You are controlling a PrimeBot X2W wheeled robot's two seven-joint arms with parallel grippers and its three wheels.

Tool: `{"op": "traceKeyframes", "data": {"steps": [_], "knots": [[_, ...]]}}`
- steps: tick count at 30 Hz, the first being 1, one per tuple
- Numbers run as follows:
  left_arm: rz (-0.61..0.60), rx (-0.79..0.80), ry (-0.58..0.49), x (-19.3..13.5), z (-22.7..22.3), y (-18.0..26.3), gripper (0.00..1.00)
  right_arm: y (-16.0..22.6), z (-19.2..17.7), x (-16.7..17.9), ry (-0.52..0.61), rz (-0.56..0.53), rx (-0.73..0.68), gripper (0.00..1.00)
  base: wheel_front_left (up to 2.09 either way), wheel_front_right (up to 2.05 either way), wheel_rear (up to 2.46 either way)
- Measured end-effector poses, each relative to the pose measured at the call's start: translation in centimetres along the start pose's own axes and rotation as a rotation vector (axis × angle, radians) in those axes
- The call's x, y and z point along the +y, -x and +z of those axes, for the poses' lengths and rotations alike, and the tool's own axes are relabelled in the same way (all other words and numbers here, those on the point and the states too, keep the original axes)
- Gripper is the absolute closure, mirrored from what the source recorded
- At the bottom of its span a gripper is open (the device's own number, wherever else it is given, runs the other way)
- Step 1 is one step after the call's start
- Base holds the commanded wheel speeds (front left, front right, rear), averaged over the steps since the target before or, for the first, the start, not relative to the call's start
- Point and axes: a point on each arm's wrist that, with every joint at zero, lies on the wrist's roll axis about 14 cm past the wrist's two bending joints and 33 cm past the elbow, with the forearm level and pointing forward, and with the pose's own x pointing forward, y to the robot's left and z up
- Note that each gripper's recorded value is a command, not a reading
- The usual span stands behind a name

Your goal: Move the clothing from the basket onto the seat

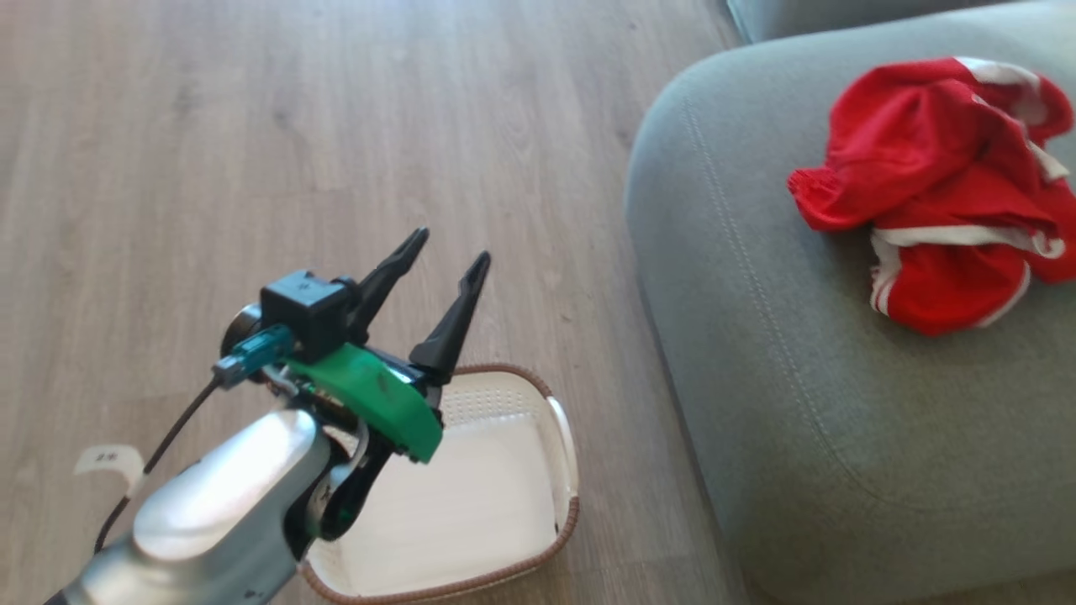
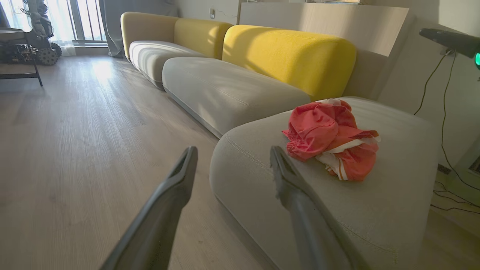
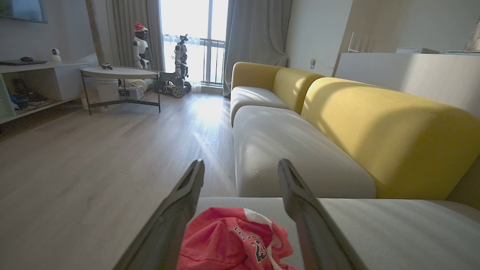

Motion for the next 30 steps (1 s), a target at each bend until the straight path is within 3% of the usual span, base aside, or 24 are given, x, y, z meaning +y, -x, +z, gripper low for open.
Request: {"op": "traceKeyframes", "data": {"steps": [9,20,30], "knots": [[0.196,-0.018,0.004,3.9,0.6,4.0,0.00,2.6,-1.7,4.7,-0.084,0.033,-0.108,0.00,0.00,0.00,0.00],[0.387,-0.076,0.001,7.5,1.7,8.3,0.00,5.6,-5.0,11.5,-0.165,0.113,-0.077,0.00,0.00,0.00,0.00],[0.561,-0.081,0.000,10.0,0.3,13.0,0.00,8.2,-7.0,14.3,-0.240,0.119,-0.058,0.00,0.00,0.00,0.00]]}}
